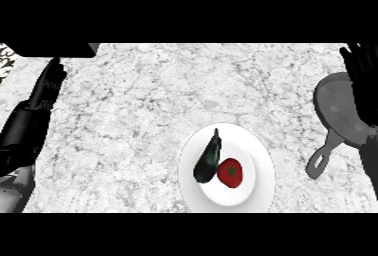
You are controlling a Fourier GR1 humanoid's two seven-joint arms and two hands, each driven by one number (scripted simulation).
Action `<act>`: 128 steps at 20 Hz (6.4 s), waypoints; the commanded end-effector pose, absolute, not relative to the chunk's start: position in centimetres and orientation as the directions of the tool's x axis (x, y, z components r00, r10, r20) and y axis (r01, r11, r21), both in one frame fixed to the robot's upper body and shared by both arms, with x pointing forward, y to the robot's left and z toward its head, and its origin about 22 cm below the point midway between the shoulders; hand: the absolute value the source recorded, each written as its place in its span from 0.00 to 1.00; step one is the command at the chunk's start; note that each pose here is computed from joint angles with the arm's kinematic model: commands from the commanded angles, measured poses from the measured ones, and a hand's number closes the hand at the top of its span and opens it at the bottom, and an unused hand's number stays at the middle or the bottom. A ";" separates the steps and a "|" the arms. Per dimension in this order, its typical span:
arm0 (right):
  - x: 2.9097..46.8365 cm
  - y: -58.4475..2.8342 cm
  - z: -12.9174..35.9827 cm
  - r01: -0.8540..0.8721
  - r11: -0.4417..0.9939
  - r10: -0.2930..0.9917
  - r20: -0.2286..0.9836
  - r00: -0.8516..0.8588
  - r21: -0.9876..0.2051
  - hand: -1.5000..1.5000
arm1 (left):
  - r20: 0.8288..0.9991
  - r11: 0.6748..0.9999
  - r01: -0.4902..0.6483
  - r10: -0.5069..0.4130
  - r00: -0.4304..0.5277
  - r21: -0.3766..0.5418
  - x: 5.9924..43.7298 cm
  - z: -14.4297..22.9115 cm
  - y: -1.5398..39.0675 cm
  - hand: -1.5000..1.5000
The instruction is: Pick the tomato from the plate and place it in the pan
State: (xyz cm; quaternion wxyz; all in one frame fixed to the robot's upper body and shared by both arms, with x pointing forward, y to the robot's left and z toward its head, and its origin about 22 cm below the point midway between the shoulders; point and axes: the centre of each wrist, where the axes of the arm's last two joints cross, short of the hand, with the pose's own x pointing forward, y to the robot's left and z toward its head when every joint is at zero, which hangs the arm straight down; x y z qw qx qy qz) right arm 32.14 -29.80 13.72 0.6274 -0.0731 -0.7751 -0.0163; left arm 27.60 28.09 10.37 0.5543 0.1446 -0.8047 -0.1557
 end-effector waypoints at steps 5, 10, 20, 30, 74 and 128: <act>28.5 -24.9 12.6 0.082 0.996 0.014 0.925 -0.380 0.019 1.00 | 0.985 0.979 -0.129 -0.165 -0.054 0.156 27.0 6.9 28.5 0.50; 23.4 -27.6 7.4 0.334 0.863 0.464 0.856 -0.229 -0.379 1.00 | 0.997 0.983 -0.172 -0.047 0.065 0.058 26.4 4.9 29.0 0.50; 12.4 -25.9 7.7 0.285 0.676 0.723 0.686 -0.077 -0.680 0.00 | 0.998 0.995 -0.097 -0.028 0.061 0.034 26.9 5.9 28.8 0.50; 14.9 -23.4 11.9 0.075 0.442 0.891 0.447 0.083 -0.894 0.00 | 0.999 0.995 -0.090 -0.041 0.037 0.044 28.0 7.3 25.6 0.50; 23.8 -7.6 7.5 -0.463 0.078 0.978 -0.022 0.207 -0.883 0.00 | 0.999 0.995 -0.098 -0.021 0.051 0.026 28.2 5.9 27.9 0.50; 44.1 -16.8 14.6 0.119 -0.029 0.605 0.078 0.793 -0.992 1.00 | 0.999 0.999 -0.015 -0.030 0.039 0.031 28.7 5.5 24.5 0.50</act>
